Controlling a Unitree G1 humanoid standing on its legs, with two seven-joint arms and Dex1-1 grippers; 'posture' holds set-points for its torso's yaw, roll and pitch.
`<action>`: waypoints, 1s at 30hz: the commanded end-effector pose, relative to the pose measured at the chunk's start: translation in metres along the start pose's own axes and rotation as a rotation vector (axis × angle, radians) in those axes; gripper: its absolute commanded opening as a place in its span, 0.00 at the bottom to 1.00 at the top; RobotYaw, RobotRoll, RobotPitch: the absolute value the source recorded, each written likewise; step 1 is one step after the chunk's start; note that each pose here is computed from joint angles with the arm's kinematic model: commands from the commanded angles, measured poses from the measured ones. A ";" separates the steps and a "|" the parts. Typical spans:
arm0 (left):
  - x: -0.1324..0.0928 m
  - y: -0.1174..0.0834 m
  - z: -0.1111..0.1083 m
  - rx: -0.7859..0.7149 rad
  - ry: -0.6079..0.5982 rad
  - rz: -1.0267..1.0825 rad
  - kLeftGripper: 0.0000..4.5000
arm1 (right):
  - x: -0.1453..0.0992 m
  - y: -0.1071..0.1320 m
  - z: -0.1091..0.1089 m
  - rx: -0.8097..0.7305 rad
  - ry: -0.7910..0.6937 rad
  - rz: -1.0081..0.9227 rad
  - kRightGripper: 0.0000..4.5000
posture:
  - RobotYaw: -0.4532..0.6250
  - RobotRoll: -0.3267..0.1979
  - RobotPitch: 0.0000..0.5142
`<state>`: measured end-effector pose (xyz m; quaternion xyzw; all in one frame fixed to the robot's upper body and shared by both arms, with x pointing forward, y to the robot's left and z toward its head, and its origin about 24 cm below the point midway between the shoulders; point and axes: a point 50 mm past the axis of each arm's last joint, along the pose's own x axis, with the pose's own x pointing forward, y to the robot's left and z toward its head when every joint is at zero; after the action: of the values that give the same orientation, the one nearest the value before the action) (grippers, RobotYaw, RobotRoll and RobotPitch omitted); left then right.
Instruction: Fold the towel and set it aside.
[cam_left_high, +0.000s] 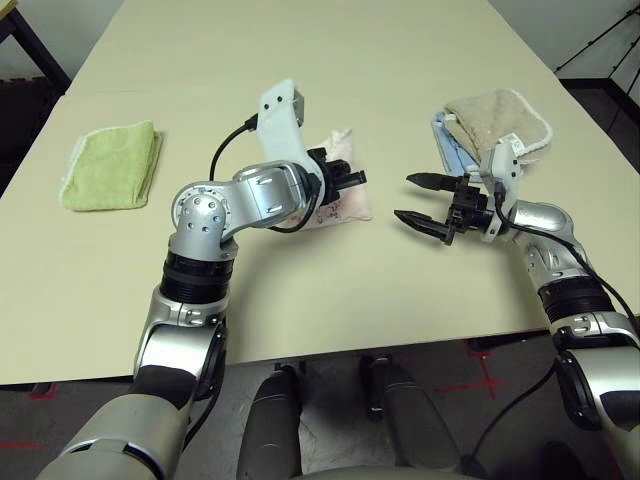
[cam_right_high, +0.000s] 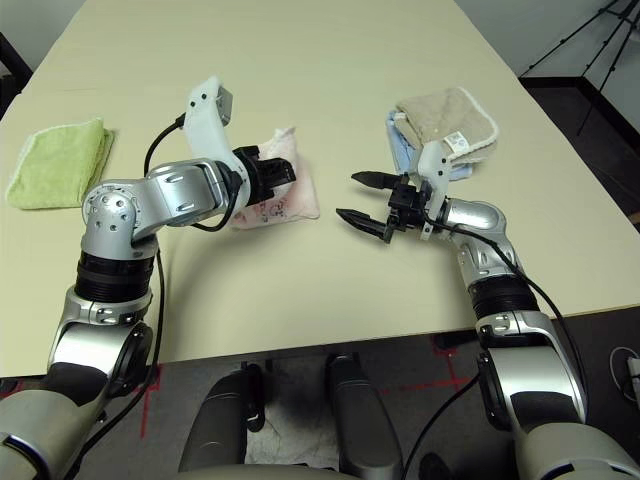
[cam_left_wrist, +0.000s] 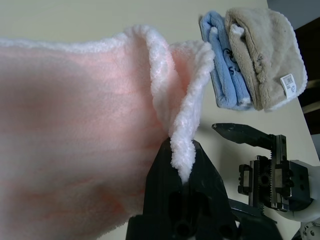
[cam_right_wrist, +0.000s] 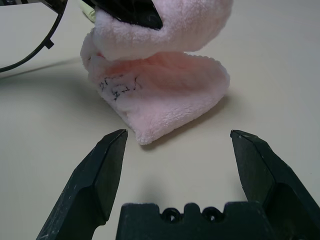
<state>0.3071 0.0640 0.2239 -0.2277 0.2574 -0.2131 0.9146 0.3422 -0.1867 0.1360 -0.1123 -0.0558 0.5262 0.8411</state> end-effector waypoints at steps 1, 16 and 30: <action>0.004 0.001 -0.005 0.013 0.019 0.006 0.00 | -0.002 0.003 -0.002 -0.016 0.011 0.006 1.00 | 0.28 0.62 0.40; 0.009 0.005 -0.012 -0.054 0.029 -0.007 0.95 | -0.001 0.003 0.000 -0.012 0.012 0.014 1.00 | 0.29 0.62 0.42; -0.053 0.048 0.042 -0.082 -0.237 0.009 0.99 | 0.027 0.002 0.035 0.000 -0.132 0.039 1.00 | 0.36 0.62 0.40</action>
<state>0.3073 0.1370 0.2549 -0.2961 0.1564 -0.1662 0.9275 0.3442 -0.1615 0.1577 -0.0826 -0.0911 0.5487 0.8269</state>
